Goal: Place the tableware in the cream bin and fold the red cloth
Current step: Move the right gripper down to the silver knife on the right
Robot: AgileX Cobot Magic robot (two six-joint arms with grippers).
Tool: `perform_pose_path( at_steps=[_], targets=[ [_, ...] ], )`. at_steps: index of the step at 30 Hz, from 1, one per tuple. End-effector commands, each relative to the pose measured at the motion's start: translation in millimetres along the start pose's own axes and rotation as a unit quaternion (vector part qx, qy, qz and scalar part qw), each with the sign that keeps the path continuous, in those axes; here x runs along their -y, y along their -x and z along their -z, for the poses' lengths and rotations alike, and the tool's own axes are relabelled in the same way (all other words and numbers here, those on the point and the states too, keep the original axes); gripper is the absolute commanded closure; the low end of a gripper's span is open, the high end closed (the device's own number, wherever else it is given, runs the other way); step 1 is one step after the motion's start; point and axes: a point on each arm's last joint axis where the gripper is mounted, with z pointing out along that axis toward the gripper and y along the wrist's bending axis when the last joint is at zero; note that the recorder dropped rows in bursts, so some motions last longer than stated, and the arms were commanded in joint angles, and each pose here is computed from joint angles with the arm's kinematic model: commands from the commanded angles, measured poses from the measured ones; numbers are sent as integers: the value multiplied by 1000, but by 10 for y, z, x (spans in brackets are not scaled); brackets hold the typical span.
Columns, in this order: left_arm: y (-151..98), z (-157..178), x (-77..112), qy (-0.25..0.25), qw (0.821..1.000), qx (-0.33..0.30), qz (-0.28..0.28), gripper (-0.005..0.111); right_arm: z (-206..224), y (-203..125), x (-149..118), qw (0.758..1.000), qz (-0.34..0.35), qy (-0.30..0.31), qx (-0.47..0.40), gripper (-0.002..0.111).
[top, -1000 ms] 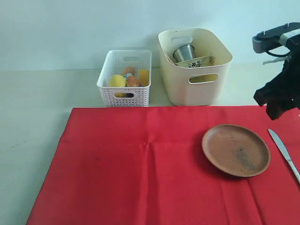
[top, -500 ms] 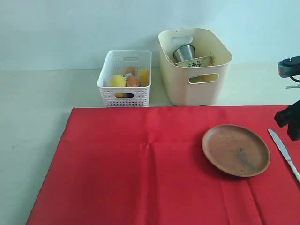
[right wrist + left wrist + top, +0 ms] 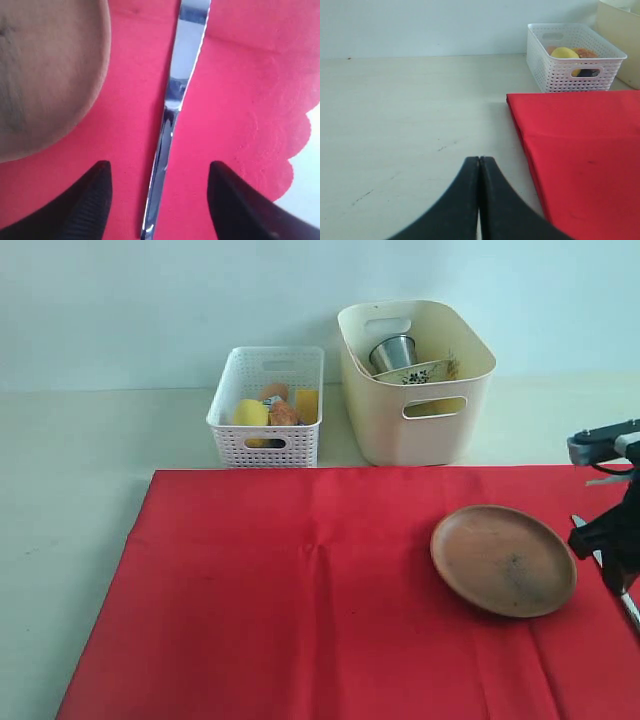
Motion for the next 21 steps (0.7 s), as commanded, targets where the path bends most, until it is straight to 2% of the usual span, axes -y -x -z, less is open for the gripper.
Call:
perform_pose_path(
  at_steps=[1, 6, 21],
  targets=[
    [-5, 0, -1, 1, 1000, 2, 3, 107, -165, -23, 121, 999, -25, 9, -29, 57],
    [-5, 0, -1, 1, 1000, 2, 3, 107, -292, -39, 175, 998, -27, 39, -49, 60],
    [-5, 0, -1, 1, 1000, 2, 3, 107, -353, -4, 172, 998, -3, 41, -39, 60]
  ],
)
